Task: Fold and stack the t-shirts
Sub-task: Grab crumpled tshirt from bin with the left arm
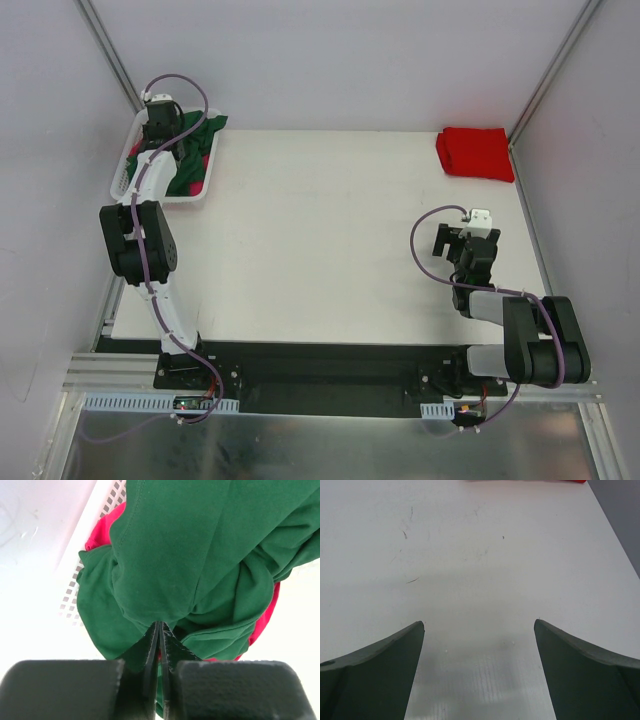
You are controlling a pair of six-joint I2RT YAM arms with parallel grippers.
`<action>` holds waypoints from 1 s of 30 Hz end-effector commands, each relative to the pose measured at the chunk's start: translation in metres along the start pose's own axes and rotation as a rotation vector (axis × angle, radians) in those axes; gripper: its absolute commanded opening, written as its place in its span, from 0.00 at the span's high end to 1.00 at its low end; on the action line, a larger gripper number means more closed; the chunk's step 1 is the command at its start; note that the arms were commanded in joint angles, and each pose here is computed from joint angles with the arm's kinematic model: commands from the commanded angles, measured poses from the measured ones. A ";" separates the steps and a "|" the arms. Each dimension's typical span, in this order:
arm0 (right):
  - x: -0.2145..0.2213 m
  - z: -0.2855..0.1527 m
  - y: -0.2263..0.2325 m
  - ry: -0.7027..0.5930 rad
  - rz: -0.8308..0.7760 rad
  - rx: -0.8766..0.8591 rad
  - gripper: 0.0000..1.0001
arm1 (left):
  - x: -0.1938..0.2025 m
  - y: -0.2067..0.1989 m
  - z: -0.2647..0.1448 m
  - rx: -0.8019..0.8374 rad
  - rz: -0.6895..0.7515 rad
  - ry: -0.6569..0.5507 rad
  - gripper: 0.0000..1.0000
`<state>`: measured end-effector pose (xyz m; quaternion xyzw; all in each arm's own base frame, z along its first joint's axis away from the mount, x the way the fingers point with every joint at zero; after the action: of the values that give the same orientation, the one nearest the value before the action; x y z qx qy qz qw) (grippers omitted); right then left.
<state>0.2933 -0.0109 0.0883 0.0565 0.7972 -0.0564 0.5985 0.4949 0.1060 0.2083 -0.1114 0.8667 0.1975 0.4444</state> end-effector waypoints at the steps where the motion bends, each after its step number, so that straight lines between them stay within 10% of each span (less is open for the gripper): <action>1: -0.010 0.001 0.002 -0.053 0.006 -0.012 0.04 | -0.009 0.004 -0.002 -0.022 -0.027 -0.037 0.67; 4: -0.010 0.001 0.002 -0.053 0.006 -0.012 0.04 | -0.011 0.006 -0.003 -0.030 -0.034 -0.047 0.35; 19: -0.009 0.001 0.002 -0.051 0.006 -0.012 0.04 | 0.006 -0.007 0.034 -0.045 -0.040 -0.041 0.28; 24: -0.010 0.001 0.002 -0.053 0.006 -0.012 0.04 | 0.012 -0.012 0.048 -0.053 -0.041 -0.033 0.52; 25: -0.010 0.001 0.003 -0.052 0.006 -0.014 0.04 | 0.011 -0.012 0.047 -0.051 -0.042 -0.037 0.64; 26: -0.010 0.001 0.003 -0.052 0.005 -0.015 0.04 | 0.010 -0.010 0.047 -0.060 -0.050 -0.042 1.00; 30: -0.009 0.001 0.002 -0.049 0.004 -0.012 0.04 | 0.005 -0.007 0.039 -0.065 -0.061 -0.073 1.00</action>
<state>0.2932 -0.0109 0.0883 0.0565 0.7973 -0.0564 0.5983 0.5203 0.1110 0.1516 -0.1258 0.8678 0.2044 0.4352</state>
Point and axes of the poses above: each gripper's point midway between its finger pads, its own z axis out along the fingers, its own y axis along the line the jaws close on, x = y × z, the point moved 6 cm from there along -z, back along the fingers, and after that the axes turned 3 degrees about z, right-handed, at the moved point
